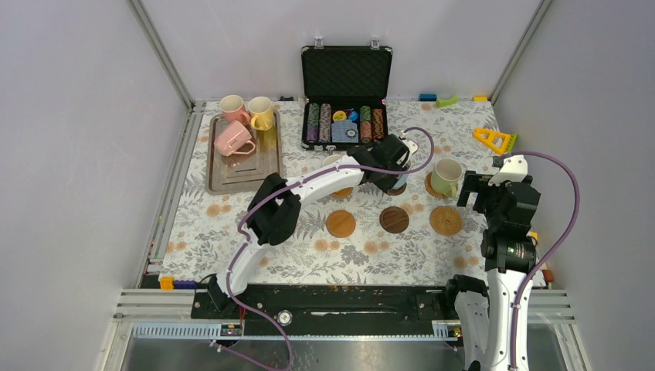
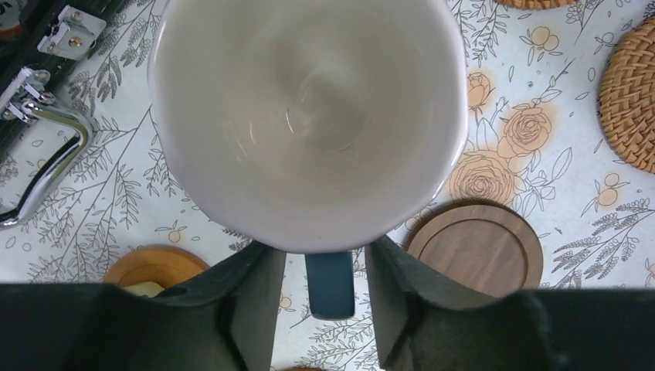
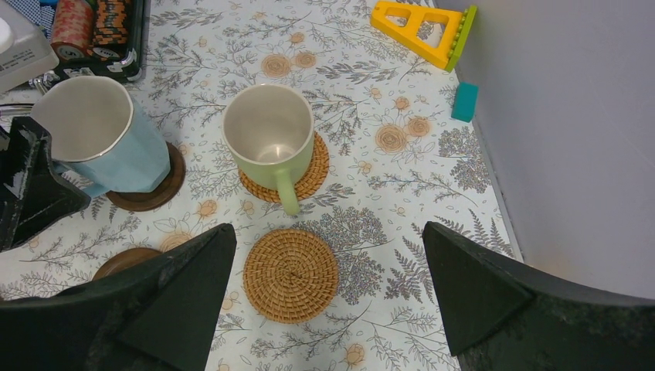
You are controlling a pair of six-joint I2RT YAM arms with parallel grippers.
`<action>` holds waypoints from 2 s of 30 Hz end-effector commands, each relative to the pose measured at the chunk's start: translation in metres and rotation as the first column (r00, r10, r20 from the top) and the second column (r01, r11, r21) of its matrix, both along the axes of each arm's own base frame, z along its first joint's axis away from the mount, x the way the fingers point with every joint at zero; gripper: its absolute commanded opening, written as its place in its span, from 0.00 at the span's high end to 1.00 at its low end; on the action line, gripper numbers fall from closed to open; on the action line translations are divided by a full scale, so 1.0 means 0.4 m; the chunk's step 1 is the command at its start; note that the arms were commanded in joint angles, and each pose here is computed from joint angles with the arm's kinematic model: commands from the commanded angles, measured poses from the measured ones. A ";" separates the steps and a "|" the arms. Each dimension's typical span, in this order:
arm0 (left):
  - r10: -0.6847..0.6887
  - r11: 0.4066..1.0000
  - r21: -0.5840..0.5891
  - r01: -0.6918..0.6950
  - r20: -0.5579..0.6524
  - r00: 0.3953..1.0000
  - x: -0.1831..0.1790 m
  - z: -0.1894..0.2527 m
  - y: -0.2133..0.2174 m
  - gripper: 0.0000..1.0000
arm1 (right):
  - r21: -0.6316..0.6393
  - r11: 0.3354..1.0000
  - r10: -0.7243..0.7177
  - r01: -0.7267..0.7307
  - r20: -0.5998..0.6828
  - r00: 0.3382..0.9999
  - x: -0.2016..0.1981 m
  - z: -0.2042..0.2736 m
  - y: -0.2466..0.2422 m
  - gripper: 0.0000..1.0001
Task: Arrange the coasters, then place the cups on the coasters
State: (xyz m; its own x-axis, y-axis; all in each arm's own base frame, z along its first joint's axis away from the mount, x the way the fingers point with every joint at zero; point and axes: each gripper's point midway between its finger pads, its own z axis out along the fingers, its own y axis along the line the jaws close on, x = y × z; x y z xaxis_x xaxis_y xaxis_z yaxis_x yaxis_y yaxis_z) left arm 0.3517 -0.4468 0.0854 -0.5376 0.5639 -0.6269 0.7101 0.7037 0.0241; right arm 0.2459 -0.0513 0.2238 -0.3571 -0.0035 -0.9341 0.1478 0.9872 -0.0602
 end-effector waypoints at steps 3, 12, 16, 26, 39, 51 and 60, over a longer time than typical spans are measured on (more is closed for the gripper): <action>0.022 0.997 -0.081 -0.017 0.071 0.997 0.018 0.113 -0.005 0.43 | 0.006 1.000 0.012 -0.012 0.046 0.999 0.012 0.022 0.005 0.00; 0.021 0.987 -0.159 -0.002 0.117 0.993 -0.013 0.271 0.026 0.01 | 0.012 1.000 0.017 -0.017 0.046 0.999 0.013 0.022 0.008 0.00; 0.024 0.982 -0.191 0.009 0.166 0.986 -0.029 0.368 0.058 0.01 | 0.013 1.000 0.018 -0.019 0.045 0.999 0.013 0.021 0.009 0.00; 0.112 0.991 -0.122 -0.063 0.448 0.887 -0.025 0.619 0.293 0.01 | 0.012 1.000 0.021 -0.021 0.052 0.998 0.012 0.025 0.010 0.00; 0.091 0.814 0.463 -0.350 0.495 0.864 0.246 0.384 0.769 0.01 | 0.017 0.999 0.036 -0.037 0.059 0.998 0.010 0.027 0.019 0.00; -0.014 0.703 0.679 -0.214 0.314 0.949 0.412 0.103 1.007 0.01 | 0.020 0.999 0.042 -0.043 0.050 0.998 0.012 0.021 0.021 0.00; -0.112 0.687 0.726 -0.024 0.139 0.984 0.424 -0.053 1.069 0.08 | 0.023 0.999 0.044 -0.045 0.038 0.998 0.016 0.013 0.020 0.00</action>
State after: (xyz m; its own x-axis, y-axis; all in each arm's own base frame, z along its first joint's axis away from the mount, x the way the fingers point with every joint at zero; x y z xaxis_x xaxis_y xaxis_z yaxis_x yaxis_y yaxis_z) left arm 0.5110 -0.0163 0.0813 -0.5129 0.8526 -0.0997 0.6100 0.4437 0.6565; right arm 0.2467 -0.0434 0.2217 -0.3559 0.0012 -0.9345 0.1088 0.9932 -0.0402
